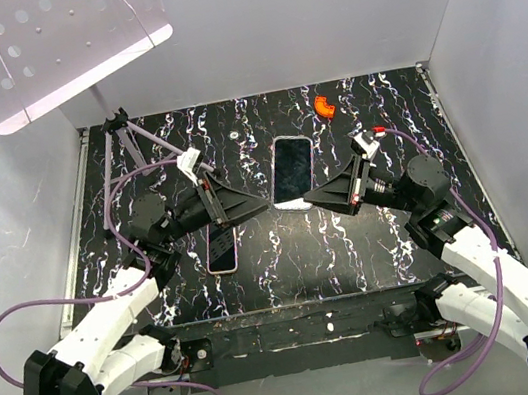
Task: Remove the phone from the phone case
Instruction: Remove the phone case from the phone.
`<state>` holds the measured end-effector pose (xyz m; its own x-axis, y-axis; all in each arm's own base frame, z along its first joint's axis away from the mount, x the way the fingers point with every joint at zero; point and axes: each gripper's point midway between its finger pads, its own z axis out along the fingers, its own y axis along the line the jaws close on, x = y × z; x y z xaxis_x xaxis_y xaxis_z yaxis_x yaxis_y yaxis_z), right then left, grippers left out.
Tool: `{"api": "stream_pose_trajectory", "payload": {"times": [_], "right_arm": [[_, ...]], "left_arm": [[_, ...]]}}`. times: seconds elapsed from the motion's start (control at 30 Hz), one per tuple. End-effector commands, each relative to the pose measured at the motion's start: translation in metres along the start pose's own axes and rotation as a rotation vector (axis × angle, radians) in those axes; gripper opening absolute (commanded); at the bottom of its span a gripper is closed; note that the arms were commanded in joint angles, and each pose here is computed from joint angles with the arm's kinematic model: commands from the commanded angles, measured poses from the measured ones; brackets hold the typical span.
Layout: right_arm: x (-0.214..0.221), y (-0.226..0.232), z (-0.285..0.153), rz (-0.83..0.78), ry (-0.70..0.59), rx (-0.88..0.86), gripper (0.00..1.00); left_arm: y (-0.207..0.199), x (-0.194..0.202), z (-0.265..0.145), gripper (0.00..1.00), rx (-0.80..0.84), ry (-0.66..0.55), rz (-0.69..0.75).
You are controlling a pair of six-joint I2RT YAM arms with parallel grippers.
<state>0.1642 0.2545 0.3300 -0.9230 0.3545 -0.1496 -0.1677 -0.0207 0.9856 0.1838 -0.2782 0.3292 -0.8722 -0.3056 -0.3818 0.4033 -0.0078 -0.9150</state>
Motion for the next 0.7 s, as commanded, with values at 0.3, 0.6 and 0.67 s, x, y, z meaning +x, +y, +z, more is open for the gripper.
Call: {"api": "stream_pose_trajectory", "payload": {"times": [0.3, 0.6, 0.67], "right_arm": [[-0.002, 0.047, -0.006, -0.088, -0.024, -0.165, 0.01], [0.001, 0.049, -0.007, -0.073, -0.012, -0.186, 0.01], [0.001, 0.047, -0.008, -0.070, -0.010, -0.182, 0.01]], "left_arm": [[-0.019, 0.011, 0.011, 0.47, 0.061, 0.053, 0.039], [-0.015, 0.009, 0.019, 0.38, 0.041, 0.052, 0.028], [-0.013, 0.007, 0.022, 0.36, 0.031, 0.051, 0.020]]}}
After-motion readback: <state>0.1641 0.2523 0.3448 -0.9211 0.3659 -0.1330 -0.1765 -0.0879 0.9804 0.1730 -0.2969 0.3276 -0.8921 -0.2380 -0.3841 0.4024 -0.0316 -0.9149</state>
